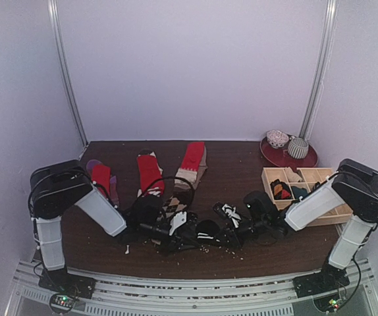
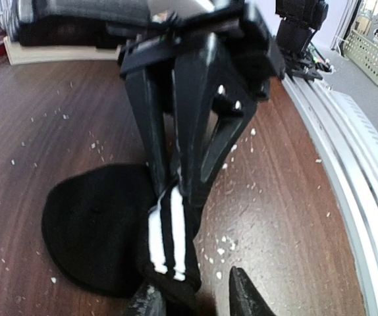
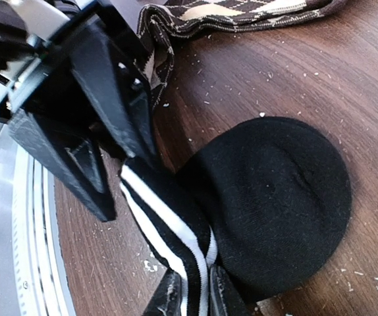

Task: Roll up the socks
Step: Roll the sock at the center of the board.

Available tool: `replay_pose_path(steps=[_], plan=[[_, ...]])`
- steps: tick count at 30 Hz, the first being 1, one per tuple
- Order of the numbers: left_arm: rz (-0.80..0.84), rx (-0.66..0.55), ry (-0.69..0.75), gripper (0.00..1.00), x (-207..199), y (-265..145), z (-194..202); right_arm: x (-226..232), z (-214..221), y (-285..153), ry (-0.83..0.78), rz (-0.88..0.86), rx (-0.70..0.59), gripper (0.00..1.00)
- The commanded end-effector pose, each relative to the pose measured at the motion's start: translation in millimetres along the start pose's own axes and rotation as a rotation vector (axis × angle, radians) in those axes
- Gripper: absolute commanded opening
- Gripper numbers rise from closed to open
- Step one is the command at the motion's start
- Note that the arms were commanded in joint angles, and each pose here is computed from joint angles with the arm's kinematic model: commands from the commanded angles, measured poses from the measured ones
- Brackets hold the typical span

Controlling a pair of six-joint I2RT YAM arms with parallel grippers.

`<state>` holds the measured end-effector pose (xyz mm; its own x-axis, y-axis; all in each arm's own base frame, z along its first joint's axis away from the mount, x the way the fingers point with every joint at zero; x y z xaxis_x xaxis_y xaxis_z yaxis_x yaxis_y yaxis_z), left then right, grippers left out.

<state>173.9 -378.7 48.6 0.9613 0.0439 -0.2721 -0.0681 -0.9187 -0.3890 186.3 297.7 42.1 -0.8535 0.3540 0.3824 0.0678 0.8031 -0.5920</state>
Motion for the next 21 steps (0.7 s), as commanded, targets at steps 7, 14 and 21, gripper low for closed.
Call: replay_pose_path(steps=[7,14,21], plan=[[0.092,-0.085,0.107,0.78,-7.5,9.8,-41.9,-7.2,82.7,-0.1,0.178,0.053,0.312,0.15],[0.025,-0.068,0.101,0.94,-0.5,7.3,-37.0,-6.8,82.9,0.1,0.180,0.049,0.315,0.15],[0.051,0.004,0.037,0.66,-0.5,11.9,-13.9,-6.8,82.8,0.9,0.179,0.047,0.316,0.15]])
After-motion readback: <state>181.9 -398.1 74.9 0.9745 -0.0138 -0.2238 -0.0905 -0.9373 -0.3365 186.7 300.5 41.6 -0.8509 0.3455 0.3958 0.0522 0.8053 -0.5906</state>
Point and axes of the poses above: each gripper's point midway between its finger pads, its own y axis out along the fingers, its own x axis along the line the jaws close on, z = x × y, the point moved 4 cm from there along -y, back along the fingers, and after that the axes turned 10 degrees about -y, right-handed, at the moved point
